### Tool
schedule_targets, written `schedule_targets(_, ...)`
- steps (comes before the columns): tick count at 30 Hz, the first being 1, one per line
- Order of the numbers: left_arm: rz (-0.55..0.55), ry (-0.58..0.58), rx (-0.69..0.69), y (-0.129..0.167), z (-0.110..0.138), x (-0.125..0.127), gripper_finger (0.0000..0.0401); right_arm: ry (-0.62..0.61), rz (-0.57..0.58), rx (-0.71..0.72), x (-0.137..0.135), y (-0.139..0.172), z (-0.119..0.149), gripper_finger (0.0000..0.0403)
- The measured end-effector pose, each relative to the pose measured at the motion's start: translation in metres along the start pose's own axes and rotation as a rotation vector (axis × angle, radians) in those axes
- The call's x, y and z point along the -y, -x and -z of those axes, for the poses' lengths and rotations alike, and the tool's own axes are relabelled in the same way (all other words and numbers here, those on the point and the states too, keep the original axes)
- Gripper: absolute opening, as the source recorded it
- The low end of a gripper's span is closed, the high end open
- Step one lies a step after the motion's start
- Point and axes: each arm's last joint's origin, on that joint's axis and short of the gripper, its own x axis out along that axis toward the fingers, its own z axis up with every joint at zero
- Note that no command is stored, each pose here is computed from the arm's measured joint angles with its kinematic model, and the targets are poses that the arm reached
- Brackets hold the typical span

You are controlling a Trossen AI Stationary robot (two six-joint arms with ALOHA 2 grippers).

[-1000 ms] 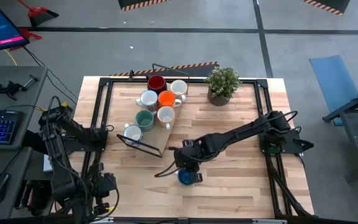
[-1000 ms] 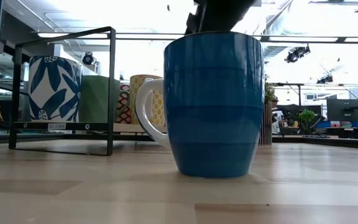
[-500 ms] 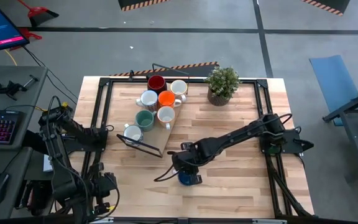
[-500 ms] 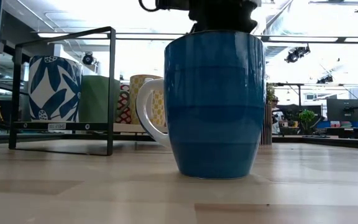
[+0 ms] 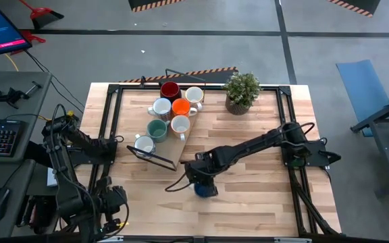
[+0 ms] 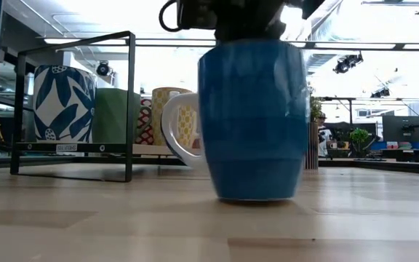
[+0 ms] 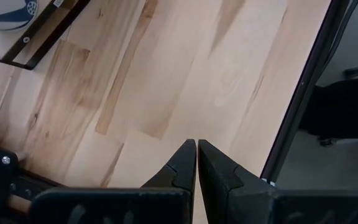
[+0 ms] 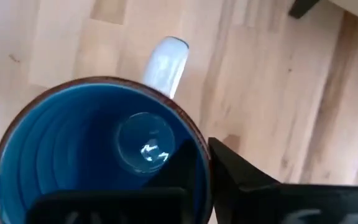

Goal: Place coffee mugs
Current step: Put the blue cup on the shelf

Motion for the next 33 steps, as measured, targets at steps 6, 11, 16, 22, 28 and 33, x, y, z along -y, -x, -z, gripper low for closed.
schedule_targets(6, 0.0, 0.028, 0.0, 0.0, 0.0, 0.0, 0.0007, -0.009, 0.051, -0.012, 0.021, 0.006, 0.001, 0.0003)
schedule_targets(11, 0.0, 0.028, 0.004, 0.0, 0.0, 0.0, 0.0007, -0.035, 0.11, -0.04, 0.038, 0.036, -0.006, 0.0002)
schedule_targets(16, -0.002, 0.028, 0.042, 0.0, -0.001, 0.0, 0.0007, -0.013, 0.131, 0.008, 0.048, 0.07, -0.02, 0.0001)
schedule_targets(22, -0.003, 0.028, 0.077, 0.0, -0.002, 0.0, 0.0007, -0.047, 0.158, 0.055, 0.072, 0.094, -0.026, 0.0001)
schedule_targets(28, -0.003, 0.028, 0.079, 0.0, -0.002, 0.0, 0.0007, -0.082, 0.175, 0.063, 0.09, 0.098, -0.025, 0.0)
schedule_targets(33, -0.003, 0.028, 0.079, 0.0, -0.002, 0.0, 0.0007, -0.084, 0.184, 0.108, 0.096, 0.097, -0.029, 0.0)
